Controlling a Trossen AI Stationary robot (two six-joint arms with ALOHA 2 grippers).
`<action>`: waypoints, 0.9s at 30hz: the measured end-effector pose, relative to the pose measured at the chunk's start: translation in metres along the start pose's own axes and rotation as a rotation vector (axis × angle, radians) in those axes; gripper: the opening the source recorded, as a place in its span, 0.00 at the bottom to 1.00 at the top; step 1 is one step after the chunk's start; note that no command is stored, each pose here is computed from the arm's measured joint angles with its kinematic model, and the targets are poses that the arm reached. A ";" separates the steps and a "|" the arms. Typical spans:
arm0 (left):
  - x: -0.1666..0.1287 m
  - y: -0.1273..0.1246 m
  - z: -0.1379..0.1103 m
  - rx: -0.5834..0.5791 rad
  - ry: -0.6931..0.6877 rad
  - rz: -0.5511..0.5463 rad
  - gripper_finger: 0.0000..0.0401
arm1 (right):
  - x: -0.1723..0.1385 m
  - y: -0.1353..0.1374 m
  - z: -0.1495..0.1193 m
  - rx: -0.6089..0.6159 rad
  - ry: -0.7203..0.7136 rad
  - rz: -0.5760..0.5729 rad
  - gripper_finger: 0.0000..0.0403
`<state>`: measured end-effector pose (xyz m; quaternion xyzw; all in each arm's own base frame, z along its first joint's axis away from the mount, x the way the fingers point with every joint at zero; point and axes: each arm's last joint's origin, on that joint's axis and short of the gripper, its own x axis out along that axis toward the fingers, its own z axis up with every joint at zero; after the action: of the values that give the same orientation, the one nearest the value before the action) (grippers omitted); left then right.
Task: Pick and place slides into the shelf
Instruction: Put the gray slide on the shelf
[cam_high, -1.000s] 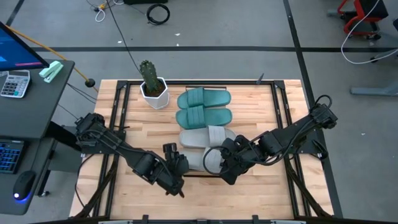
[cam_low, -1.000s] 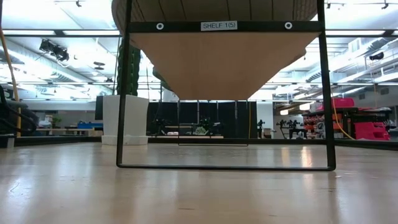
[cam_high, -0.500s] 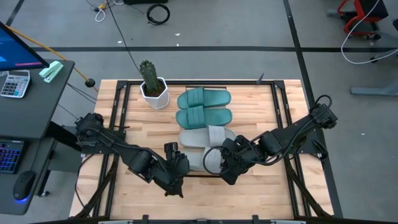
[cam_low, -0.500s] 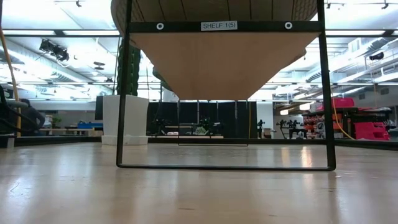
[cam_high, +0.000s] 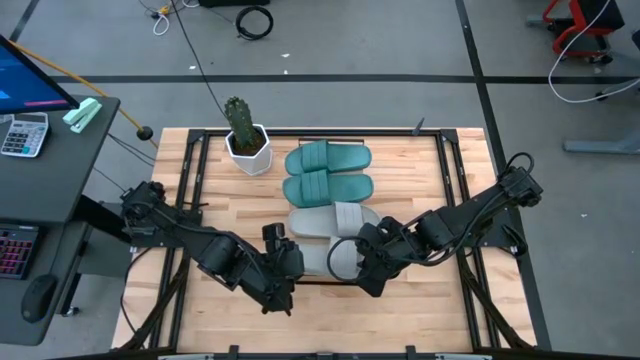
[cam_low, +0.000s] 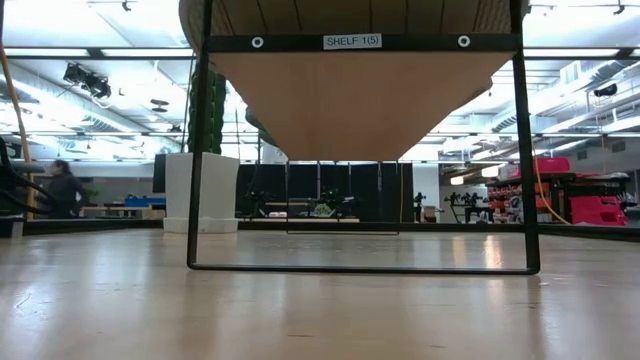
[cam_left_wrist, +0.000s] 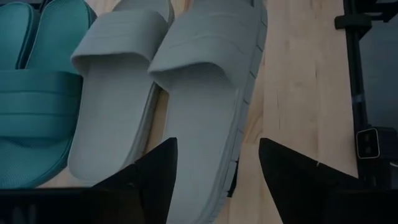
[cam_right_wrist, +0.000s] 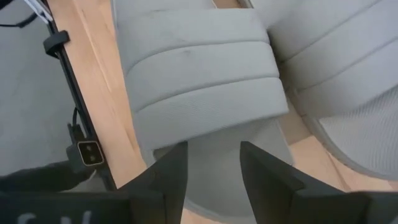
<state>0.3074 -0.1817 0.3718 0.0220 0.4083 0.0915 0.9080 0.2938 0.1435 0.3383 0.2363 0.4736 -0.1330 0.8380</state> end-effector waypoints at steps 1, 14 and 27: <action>0.000 0.000 0.000 0.002 0.001 0.003 0.58 | 0.000 -0.001 0.000 -0.001 0.004 -0.001 0.38; 0.000 0.001 0.000 -0.007 -0.003 0.013 0.57 | -0.022 -0.004 -0.002 0.015 0.008 0.068 0.38; 0.001 0.002 0.000 -0.001 -0.012 0.031 0.55 | -0.026 0.012 -0.012 -0.027 -0.041 0.140 0.36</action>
<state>0.3078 -0.1799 0.3719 0.0283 0.4024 0.1057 0.9089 0.2771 0.1596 0.3584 0.2548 0.4405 -0.0727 0.8578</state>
